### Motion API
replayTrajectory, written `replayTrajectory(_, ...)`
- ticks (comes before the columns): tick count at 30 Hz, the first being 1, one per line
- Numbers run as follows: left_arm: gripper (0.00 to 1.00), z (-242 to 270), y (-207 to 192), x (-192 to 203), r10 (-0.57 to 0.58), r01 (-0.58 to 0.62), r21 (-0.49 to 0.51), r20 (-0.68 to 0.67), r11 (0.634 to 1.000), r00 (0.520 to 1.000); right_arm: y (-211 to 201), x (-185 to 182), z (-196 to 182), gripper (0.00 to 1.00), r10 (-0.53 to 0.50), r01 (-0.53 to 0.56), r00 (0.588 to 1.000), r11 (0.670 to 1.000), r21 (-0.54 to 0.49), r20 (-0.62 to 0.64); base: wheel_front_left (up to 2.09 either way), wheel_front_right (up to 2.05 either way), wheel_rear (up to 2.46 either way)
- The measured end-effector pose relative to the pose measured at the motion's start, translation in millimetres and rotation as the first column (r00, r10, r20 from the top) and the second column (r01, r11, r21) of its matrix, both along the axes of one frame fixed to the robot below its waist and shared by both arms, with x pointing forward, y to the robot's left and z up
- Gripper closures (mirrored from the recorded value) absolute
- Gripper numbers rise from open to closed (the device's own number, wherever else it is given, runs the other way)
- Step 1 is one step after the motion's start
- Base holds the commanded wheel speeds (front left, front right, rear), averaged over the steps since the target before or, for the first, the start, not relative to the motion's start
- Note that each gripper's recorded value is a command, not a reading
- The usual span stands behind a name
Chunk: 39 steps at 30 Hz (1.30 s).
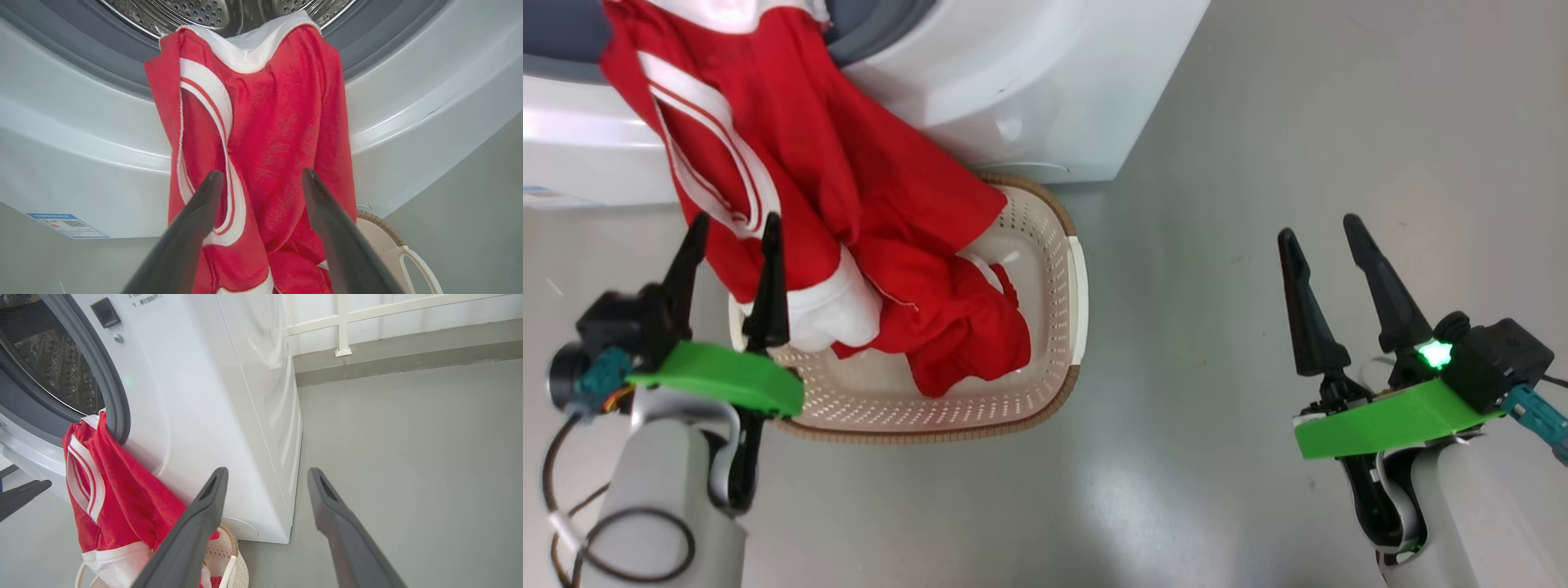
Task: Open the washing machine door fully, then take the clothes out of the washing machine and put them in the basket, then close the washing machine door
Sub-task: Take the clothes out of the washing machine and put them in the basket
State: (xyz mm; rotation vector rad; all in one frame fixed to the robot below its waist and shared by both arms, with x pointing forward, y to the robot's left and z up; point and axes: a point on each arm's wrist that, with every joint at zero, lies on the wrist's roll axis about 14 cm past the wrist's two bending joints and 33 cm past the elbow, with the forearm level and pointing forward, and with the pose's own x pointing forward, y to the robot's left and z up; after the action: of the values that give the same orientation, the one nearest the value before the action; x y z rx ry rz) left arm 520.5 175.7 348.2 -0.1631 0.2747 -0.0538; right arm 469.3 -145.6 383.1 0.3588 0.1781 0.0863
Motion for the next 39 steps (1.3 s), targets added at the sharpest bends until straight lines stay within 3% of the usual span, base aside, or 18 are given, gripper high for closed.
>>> replayTrajectory(18, 0.0, 40.6, 6.8, -43.7, 0.02, -0.021, 0.007, 0.103, 1.0, 0.994, -7.7, -18.4, 12.1, 0.0, -0.02, 0.02, 1.0, 1.0, -0.01, 0.003, 0.0, 0.0, 0.0)
replayTrajectory(39, 0.0, 50.0, 2.8, -34.5, 0.008, -0.008, -0.003, 0.138, 1.0, 0.99, -8.4, -18.1, 6.4, 0.0, -0.023, 0.023, 1.0, 1.0, -0.009, -0.01, 0.0, 0.0, 0.0)
